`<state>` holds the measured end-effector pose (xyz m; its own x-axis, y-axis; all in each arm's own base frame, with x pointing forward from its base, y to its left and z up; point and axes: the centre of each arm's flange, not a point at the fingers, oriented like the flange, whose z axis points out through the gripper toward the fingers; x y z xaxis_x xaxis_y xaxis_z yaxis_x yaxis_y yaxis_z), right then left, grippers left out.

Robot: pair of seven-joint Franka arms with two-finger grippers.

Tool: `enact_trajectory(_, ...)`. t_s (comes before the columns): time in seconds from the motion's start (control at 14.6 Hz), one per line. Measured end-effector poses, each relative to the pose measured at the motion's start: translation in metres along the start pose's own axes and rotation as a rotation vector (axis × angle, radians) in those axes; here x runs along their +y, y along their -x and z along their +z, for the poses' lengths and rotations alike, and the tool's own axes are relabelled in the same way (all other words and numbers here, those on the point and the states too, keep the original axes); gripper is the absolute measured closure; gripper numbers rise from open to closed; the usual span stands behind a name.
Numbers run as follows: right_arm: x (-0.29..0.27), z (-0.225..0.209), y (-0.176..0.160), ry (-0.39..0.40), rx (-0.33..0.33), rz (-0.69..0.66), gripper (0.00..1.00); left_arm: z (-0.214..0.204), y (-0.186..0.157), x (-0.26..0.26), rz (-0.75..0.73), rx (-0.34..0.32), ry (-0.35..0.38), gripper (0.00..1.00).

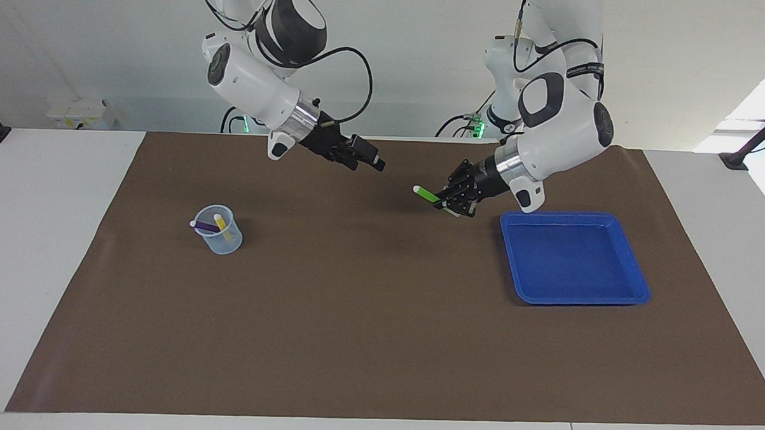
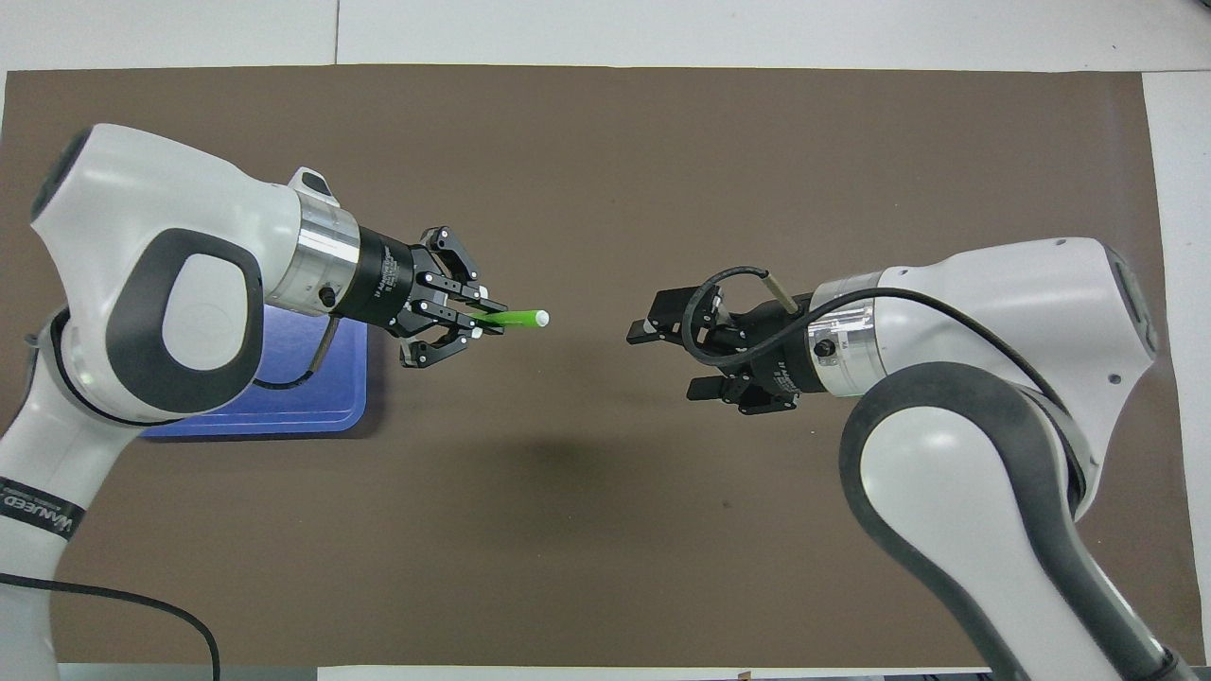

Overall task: Transfer and insert pens with both arms
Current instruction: 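Grasp the green pen with the right gripper and open the left gripper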

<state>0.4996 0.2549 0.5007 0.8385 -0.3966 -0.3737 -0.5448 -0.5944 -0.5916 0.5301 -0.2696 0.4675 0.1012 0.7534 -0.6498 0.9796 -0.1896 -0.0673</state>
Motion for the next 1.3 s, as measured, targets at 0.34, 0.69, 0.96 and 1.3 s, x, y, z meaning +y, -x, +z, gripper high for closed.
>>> enact_trajectory(0.34, -0.013, 0.025, 0.021, -0.048, 0.092, -0.028, 0.00, 0.018, 0.005, -0.020, -0.058, -0.065, 0.011, 0.84)
enact_trajectory(0.69, -0.013, 0.029, 0.021, -0.064, 0.125, -0.037, 0.19, 0.017, 0.005, -0.023, -0.079, -0.086, 0.016, 0.84)
enact_trajectory(0.96, -0.017, 0.036, 0.030, -0.069, 0.132, -0.064, 0.36, 0.017, 0.006, -0.023, -0.088, -0.101, 0.017, 0.84)
enact_trajectory(1.3, -0.020, 0.043, 0.040, -0.066, 0.126, -0.080, 0.48, 0.017, 0.007, -0.023, -0.097, -0.119, 0.021, 0.84)
